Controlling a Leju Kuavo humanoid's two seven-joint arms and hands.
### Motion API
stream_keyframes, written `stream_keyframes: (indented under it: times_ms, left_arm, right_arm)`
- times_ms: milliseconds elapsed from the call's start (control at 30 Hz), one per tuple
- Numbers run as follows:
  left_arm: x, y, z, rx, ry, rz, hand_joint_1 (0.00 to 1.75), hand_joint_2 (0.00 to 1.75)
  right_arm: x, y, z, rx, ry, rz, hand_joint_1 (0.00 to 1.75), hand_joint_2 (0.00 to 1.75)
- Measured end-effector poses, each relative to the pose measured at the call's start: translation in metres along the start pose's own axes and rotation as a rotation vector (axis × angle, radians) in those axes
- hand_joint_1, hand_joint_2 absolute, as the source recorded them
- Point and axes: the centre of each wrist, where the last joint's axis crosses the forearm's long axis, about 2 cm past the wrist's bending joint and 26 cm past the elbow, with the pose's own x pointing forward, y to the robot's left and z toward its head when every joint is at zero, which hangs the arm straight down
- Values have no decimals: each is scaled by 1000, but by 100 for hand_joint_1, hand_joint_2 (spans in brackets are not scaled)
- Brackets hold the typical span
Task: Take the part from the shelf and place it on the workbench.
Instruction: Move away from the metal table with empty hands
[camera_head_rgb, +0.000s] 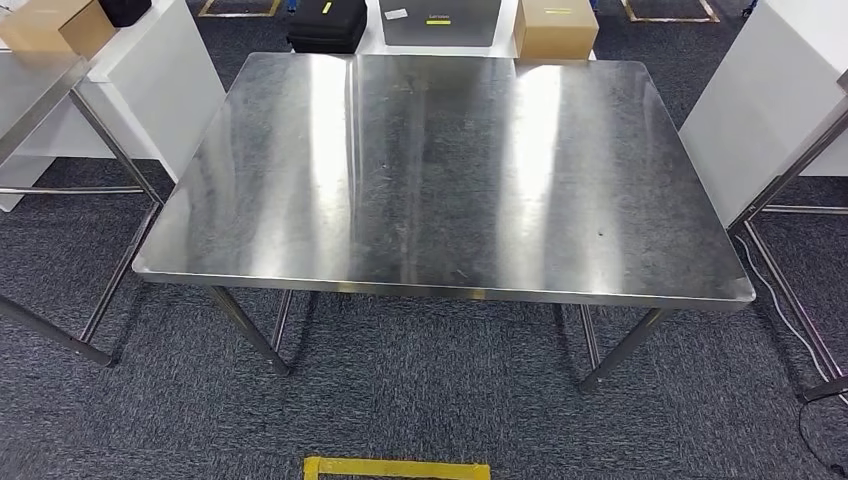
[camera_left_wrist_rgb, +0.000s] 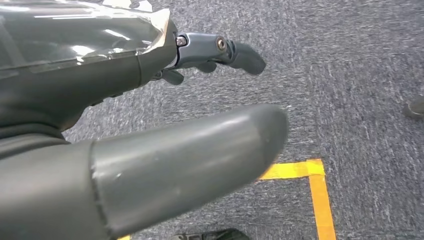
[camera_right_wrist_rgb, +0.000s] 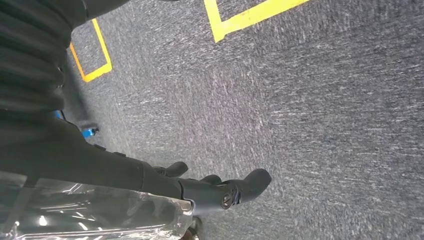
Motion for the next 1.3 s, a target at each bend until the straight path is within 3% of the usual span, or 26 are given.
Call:
stream_keyframes:
  times_ms: [1300]
  left_arm:
    - [2,-2,0,-11,-7,9,0,0]
  right_arm:
    - [1,-5,-4,-10,2,0,0,175]
